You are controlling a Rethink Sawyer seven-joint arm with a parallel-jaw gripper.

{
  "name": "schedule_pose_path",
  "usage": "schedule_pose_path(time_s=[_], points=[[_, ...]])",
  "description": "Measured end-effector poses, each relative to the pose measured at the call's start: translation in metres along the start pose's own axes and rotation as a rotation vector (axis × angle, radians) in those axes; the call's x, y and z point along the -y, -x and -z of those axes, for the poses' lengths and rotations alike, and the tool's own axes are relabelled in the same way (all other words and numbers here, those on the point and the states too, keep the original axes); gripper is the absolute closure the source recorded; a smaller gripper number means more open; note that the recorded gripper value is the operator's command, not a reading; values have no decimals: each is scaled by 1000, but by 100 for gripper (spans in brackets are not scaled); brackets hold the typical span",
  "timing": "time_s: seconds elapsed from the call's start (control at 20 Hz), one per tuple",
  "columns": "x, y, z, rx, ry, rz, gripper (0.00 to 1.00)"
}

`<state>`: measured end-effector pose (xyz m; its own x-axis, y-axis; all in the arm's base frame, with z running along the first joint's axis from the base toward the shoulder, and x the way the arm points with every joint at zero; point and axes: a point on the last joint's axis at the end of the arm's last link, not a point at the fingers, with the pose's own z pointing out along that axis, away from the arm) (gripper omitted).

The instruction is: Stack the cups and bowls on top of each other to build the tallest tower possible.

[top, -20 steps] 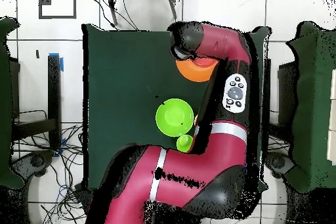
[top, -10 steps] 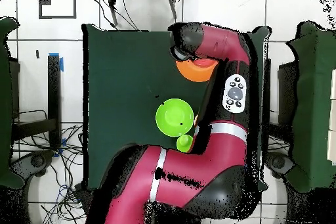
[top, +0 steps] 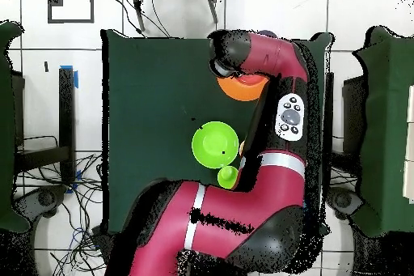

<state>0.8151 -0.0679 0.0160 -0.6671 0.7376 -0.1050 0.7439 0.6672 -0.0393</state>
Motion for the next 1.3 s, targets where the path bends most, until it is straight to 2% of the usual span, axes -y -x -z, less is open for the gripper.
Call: schedule_pose_path(time_s=[0.55, 1.3], points=[[11, -13, 1, -27, -18, -4, 0], [11, -11, 1, 9, 7, -5, 0]])
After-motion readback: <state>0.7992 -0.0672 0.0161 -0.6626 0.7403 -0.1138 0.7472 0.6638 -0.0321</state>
